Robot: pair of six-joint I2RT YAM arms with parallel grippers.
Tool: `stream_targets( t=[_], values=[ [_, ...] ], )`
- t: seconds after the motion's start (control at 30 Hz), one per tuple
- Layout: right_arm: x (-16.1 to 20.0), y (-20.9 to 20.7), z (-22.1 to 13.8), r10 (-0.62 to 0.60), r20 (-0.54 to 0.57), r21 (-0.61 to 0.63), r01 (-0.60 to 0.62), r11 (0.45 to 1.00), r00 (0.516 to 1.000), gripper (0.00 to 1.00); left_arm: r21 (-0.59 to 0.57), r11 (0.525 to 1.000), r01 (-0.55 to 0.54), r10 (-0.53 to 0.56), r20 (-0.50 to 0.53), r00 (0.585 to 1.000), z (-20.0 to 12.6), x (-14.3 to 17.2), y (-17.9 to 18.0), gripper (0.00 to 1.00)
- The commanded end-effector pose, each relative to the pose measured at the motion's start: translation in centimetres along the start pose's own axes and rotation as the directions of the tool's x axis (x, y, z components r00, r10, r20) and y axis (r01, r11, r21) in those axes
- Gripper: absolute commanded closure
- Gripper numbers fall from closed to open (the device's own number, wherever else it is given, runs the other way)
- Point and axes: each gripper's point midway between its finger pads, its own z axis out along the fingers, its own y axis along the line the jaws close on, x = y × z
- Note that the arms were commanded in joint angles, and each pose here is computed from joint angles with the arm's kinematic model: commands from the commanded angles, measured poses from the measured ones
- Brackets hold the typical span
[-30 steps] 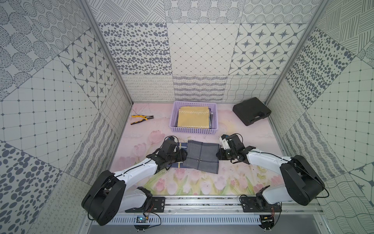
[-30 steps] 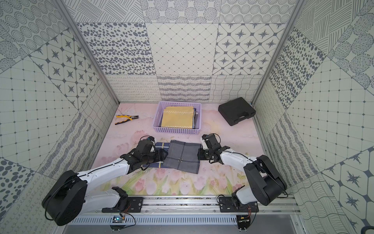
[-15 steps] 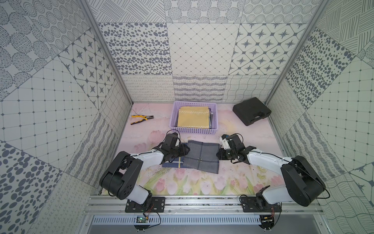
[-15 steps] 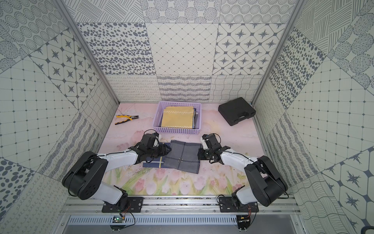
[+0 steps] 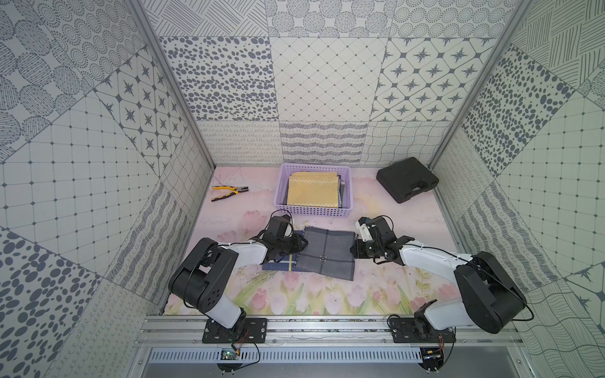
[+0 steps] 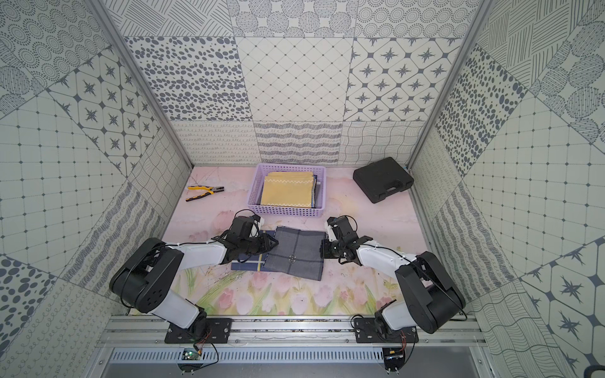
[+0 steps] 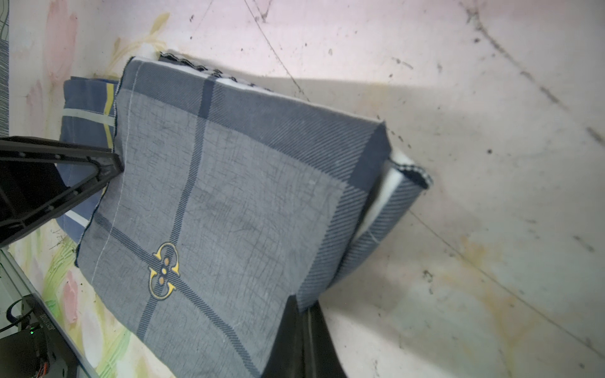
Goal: Put the folded pillowcase in the basket
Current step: Pick up the pillowcase from the center of the board.
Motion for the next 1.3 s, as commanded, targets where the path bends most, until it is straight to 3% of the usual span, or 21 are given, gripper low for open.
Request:
stream_targets(
  t=[0.0, 0.2, 0.43, 0.83, 1.27],
  values=[
    [-0.5, -0.2, -0.4, -0.008, 0.033, 0.008, 0.008, 1.0, 0.999, 1.0, 0.048, 0.999, -0.009, 0.01, -0.017, 1.0, 0.0, 0.4, -0.6, 0.7],
    [-0.5, -0.2, -0.4, -0.007, 0.033, 0.009, 0.006, 1.0, 0.999, 1.0, 0.061, 0.998, -0.013, 0.014, -0.021, 1.0, -0.1, 0.5, -0.9, 0.8],
    [-0.6, -0.2, -0.5, -0.004, 0.038, 0.01, 0.004, 1.0, 0.999, 1.0, 0.064, 0.998, -0.012, 0.013, -0.013, 1.0, -0.2, 0.3, -1.0, 1.0],
    [-1.0, 0.2, -1.4, -0.002, 0.066, 0.002, 0.002, 1.0, 0.998, 1.0, 0.076, 0.997, -0.02, 0.018, 0.026, 1.0, -1.3, -0.5, -1.9, 1.0],
    [-4.0, 2.1, -6.0, -0.03, 0.215, -0.019, 0.035, 0.999, 0.976, 1.0, 0.08, 0.994, -0.069, 0.054, 0.18, 0.982, -6.8, -3.1, -4.8, 1.0]
  ],
)
